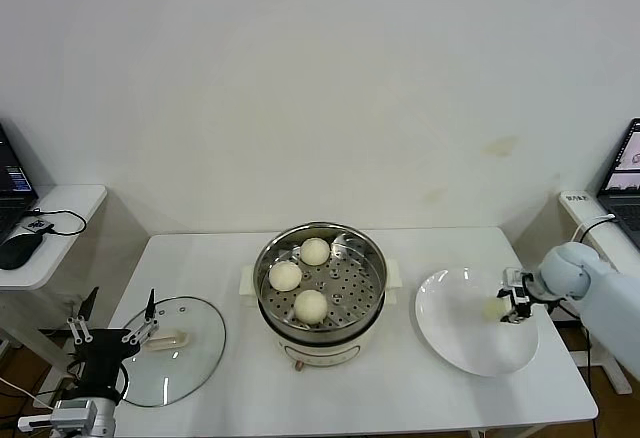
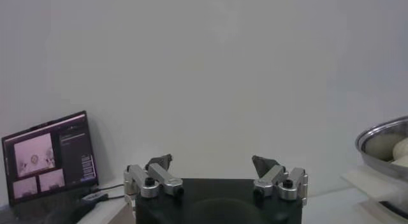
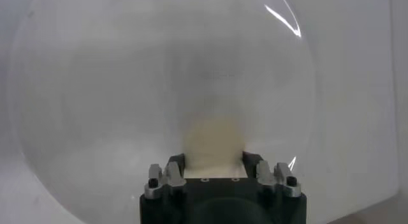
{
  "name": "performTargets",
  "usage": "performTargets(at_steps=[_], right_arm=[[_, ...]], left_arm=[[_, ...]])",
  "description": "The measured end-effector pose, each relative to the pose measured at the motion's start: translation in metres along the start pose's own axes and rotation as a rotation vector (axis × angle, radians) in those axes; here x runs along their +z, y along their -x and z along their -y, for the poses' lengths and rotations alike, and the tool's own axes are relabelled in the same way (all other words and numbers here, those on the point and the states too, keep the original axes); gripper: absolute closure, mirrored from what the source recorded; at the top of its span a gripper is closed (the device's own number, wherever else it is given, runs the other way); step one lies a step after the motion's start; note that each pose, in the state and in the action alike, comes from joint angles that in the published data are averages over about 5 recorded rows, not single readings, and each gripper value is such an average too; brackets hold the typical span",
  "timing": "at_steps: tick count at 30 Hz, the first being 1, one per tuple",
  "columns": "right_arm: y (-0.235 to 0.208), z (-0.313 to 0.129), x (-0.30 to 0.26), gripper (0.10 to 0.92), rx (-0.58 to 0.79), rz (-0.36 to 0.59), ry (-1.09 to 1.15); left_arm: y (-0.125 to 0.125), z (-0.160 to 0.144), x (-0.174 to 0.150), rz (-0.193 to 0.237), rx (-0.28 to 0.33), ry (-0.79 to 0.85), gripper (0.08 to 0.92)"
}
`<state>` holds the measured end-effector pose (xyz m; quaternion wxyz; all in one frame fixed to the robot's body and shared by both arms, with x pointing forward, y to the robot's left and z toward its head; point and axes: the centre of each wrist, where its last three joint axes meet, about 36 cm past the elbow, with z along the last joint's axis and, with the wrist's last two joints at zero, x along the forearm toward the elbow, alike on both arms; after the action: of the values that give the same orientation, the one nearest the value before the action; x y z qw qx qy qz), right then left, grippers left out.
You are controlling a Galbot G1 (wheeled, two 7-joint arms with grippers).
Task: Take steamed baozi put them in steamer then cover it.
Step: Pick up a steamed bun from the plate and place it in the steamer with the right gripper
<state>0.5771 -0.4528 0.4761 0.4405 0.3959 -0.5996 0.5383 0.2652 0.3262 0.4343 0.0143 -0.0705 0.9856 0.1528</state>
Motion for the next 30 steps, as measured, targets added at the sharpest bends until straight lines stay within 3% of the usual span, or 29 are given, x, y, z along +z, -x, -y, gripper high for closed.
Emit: performTargets(at_steps=[7, 19, 30], right_arm=[[-0.057, 0.02, -0.015, 0.466, 0.047, 0.029, -0.006], [-0.163, 0.052, -0.112, 0.454, 0.132, 0.21, -0.036], [-0.184, 0.054, -0.231, 0.454, 0.089, 0.319, -0.065]], left_arm=[[0.002, 0.002, 0.0, 0.004, 0.005, -0.007, 0.177], [0.005, 0.008, -0.001, 0.008, 0.016, -0.022, 0.177], [0.007, 0.01, -0.001, 0.009, 0.007, -0.036, 0.177]])
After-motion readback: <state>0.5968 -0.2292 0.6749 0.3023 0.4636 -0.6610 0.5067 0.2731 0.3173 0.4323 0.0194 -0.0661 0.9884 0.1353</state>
